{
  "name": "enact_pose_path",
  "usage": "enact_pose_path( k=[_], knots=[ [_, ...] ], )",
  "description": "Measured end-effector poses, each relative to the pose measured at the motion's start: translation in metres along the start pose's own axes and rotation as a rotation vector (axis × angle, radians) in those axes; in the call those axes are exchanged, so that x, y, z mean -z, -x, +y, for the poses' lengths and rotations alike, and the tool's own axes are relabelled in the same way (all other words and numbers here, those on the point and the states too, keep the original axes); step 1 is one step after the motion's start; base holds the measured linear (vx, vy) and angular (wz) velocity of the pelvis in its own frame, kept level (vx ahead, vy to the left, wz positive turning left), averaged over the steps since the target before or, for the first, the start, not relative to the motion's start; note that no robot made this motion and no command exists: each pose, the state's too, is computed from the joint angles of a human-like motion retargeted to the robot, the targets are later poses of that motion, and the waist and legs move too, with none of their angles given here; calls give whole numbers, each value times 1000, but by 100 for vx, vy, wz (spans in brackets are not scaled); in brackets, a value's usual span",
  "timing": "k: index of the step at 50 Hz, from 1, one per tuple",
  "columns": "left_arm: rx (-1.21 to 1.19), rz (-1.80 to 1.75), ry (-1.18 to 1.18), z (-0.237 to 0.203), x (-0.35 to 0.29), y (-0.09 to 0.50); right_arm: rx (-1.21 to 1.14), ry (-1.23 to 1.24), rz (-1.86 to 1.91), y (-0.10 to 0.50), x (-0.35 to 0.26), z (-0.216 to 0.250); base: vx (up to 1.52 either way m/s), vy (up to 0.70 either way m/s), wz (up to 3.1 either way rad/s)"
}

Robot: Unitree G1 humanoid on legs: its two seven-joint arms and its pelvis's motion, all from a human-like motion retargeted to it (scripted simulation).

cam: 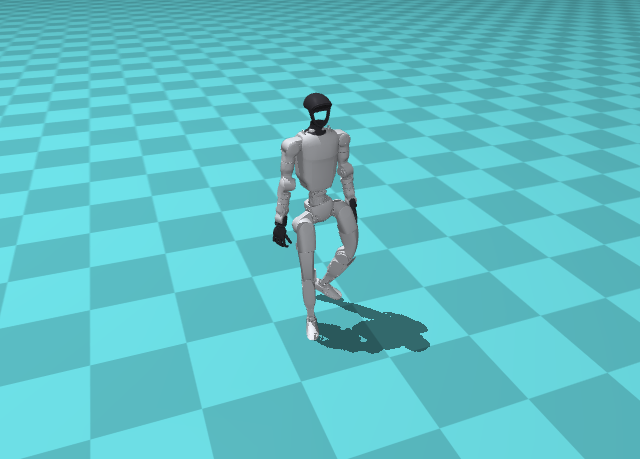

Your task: Upper body actions

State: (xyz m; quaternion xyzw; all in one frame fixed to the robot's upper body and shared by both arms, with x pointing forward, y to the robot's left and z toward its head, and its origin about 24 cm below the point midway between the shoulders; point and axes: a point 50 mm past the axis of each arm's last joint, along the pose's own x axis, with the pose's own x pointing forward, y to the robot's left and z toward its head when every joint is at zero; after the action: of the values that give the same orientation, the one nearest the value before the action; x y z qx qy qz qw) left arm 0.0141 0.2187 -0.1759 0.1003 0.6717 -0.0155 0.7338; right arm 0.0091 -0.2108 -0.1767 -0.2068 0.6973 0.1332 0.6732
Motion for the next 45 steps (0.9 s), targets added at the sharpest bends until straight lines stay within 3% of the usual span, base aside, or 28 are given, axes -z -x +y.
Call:
enact_pose_path(
  k=[12, 23, 32, 45],
  knots=[
    [157, -38, -73, -46, -1, 0, 10, 2, 43, 1, 8, -10, 14, 1, -43],
    [97, 60, 4, -32, 25, 2, -25, -19, -46, 0, -11, -2, 12, 1, 27],
    [52, -19, -49, -14, 2, 0, -35, -17, -78, 0, -20, -2, 1, -2, 179],
    [62, -177, -42, -23, -51, -1, 16, -28, -91, 1, -16, -16, -12, 8, 269]
  ],
)
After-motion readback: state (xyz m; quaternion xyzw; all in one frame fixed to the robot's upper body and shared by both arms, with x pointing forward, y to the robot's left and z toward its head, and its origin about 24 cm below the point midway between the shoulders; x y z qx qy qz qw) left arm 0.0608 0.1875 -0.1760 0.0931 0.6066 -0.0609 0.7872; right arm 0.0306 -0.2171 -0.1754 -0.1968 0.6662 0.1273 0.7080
